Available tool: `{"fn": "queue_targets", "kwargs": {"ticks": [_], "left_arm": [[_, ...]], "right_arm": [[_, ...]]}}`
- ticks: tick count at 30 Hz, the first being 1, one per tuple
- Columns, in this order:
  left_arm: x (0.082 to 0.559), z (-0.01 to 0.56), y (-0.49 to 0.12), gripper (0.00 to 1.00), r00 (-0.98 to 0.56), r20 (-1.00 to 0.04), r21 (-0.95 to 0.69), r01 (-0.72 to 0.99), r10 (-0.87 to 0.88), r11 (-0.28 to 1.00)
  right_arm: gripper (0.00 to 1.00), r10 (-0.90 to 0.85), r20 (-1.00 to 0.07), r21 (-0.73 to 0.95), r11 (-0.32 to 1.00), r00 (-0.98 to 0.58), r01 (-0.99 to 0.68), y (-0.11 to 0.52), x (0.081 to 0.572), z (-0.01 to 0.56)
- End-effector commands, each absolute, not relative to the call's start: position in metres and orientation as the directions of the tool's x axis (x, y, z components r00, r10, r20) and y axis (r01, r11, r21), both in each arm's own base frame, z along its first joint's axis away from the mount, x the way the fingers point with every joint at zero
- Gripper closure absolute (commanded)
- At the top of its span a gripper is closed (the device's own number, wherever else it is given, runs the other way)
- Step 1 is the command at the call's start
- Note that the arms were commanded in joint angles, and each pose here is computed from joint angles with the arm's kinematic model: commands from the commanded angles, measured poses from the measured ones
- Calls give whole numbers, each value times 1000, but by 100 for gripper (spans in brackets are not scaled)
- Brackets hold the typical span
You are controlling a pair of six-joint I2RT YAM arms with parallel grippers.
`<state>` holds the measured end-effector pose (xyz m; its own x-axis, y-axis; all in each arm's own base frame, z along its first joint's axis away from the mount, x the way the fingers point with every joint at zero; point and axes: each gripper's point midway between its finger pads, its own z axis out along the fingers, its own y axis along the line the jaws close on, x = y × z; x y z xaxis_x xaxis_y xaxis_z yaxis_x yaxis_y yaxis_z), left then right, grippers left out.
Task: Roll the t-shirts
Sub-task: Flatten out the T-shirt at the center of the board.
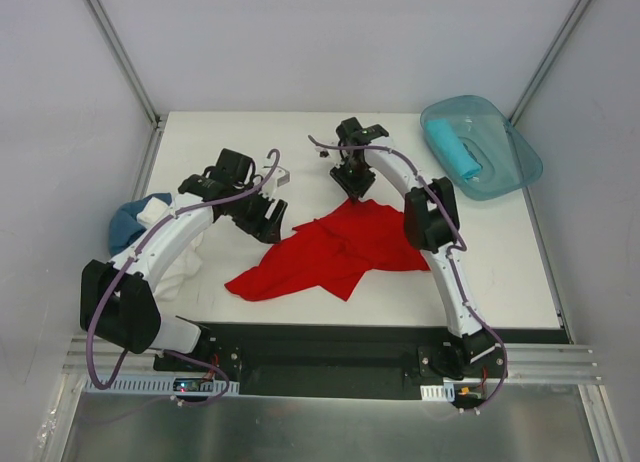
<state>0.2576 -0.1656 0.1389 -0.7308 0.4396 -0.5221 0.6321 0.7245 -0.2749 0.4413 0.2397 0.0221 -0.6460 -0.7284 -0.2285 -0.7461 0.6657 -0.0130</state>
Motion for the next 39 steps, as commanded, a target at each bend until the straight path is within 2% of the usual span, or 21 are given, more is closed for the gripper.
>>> {"fn": "queue_targets", "kwargs": {"ticks": [1, 3, 4, 6, 7, 11, 12, 16, 18, 23, 28, 30, 32, 33, 34, 36, 39], "left_arm": [[249, 141, -161, 32, -752, -514, -305, 609, 412, 732], [248, 140, -160, 32, -753, -513, -304, 608, 411, 733], [247, 139, -158, 32, -754, -512, -302, 607, 412, 735], [246, 137, -154, 32, -755, -510, -293, 603, 412, 742], [244, 134, -151, 32, -757, -505, -283, 599, 415, 749], [247, 127, -130, 30, -749, -494, -192, 590, 442, 785], [246, 125, -126, 30, -744, -490, -176, 594, 453, 785], [243, 110, -110, 30, -743, -447, -115, 600, 498, 792], [241, 102, -107, 30, -745, -426, -111, 606, 513, 788], [241, 81, -104, 30, -774, -375, -130, 589, 511, 798], [239, 67, -105, 35, -789, -331, -168, 589, 518, 790], [229, 78, -110, 36, -752, -380, -199, 635, 538, 746], [212, 92, -126, 36, -617, -488, -241, 775, 617, 584], [198, 99, -131, 34, -515, -562, -217, 847, 647, 485], [187, 101, -132, 34, -459, -592, -192, 879, 663, 437], [175, 96, -132, 34, -379, -593, -157, 920, 710, 359], [152, 78, -130, 39, -307, -512, -162, 952, 802, 261]], "right_arm": [[66, -753, -233, -22, 636, -615, -771, 255, 442, 12], [74, -769, -232, 6, 611, -596, -791, 262, 436, 10], [83, -775, -224, 16, 603, -590, -798, 263, 432, 9], [91, -785, -229, 21, 588, -576, -809, 266, 429, 10], [99, -787, -236, 9, 584, -570, -812, 265, 431, 17], [99, -737, -305, -100, 654, -603, -750, 247, 452, 61], [99, -714, -320, -195, 693, -623, -694, 228, 467, 79], [99, -586, -466, -292, 809, -663, -509, 186, 480, 153], [99, -546, -558, -264, 831, -625, -490, 177, 472, 199], [100, -503, -677, -254, 845, -538, -471, 164, 439, 276], [100, -508, -681, -252, 839, -528, -482, 153, 404, 288], [99, -533, -663, -278, 827, -525, -489, 142, 392, 288], [100, -547, -649, -291, 821, -529, -491, 137, 386, 283], [99, -552, -639, -292, 818, -536, -495, 133, 380, 279], [99, -555, -634, -291, 817, -538, -498, 133, 378, 276], [99, -558, -624, -287, 815, -547, -504, 130, 374, 271], [99, -558, -615, -280, 815, -557, -507, 128, 372, 267]]}}
